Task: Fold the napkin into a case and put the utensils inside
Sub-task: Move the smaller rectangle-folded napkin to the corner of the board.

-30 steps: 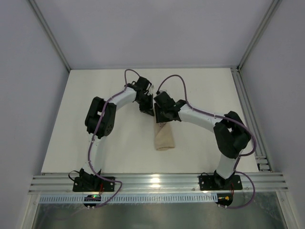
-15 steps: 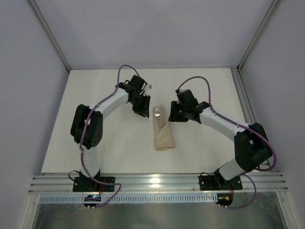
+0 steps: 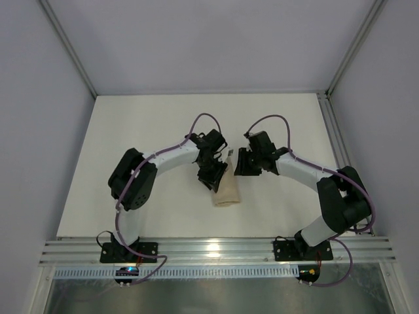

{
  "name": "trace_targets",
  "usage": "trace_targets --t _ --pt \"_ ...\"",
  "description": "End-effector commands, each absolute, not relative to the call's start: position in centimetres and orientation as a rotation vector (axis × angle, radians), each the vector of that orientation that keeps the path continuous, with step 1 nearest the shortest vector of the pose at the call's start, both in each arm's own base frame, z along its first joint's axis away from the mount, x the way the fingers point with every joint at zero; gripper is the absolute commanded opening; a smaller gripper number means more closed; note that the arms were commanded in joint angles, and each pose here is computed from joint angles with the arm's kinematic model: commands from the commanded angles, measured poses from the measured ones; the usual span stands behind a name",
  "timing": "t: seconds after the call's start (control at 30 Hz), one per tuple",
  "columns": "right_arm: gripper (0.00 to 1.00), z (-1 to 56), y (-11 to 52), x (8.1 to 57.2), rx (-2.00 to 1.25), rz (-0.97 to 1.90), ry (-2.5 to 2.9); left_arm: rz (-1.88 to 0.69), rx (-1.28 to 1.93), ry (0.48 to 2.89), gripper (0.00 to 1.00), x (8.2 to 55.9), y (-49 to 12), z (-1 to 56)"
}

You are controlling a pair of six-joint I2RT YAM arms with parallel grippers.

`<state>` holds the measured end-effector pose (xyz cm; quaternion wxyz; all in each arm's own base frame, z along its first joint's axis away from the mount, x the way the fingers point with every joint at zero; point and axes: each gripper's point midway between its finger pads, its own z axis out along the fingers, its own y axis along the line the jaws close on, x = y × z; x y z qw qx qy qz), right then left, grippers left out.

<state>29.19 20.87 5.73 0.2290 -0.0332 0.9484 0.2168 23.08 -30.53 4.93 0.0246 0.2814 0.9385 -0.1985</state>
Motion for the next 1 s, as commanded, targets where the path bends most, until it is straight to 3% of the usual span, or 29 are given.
trace_targets --t 0.0,0.33,0.63,0.77,0.97 --pt "0.41 6.0 21.3 29.7 -0.091 0.633 2.564 -0.545 0.884 2.911 0.32 23.3 -29.9 4.2" --pt "0.4 5.0 21.1 29.5 -0.075 0.617 2.584 -0.405 0.925 2.897 0.29 24.3 -30.1 1.1" --pt "0.4 3.6 22.9 29.8 -0.097 0.767 2.61 -0.079 0.962 2.807 0.26 27.4 -27.0 -0.1" --pt "0.4 2.6 23.3 29.4 -0.1 0.807 2.628 -0.069 0.965 2.762 0.26 28.2 -26.8 0.8" --pt "0.4 2.4 23.3 29.1 -0.1 0.813 2.629 -0.277 1.105 2.644 0.3 27.0 -28.3 4.6"
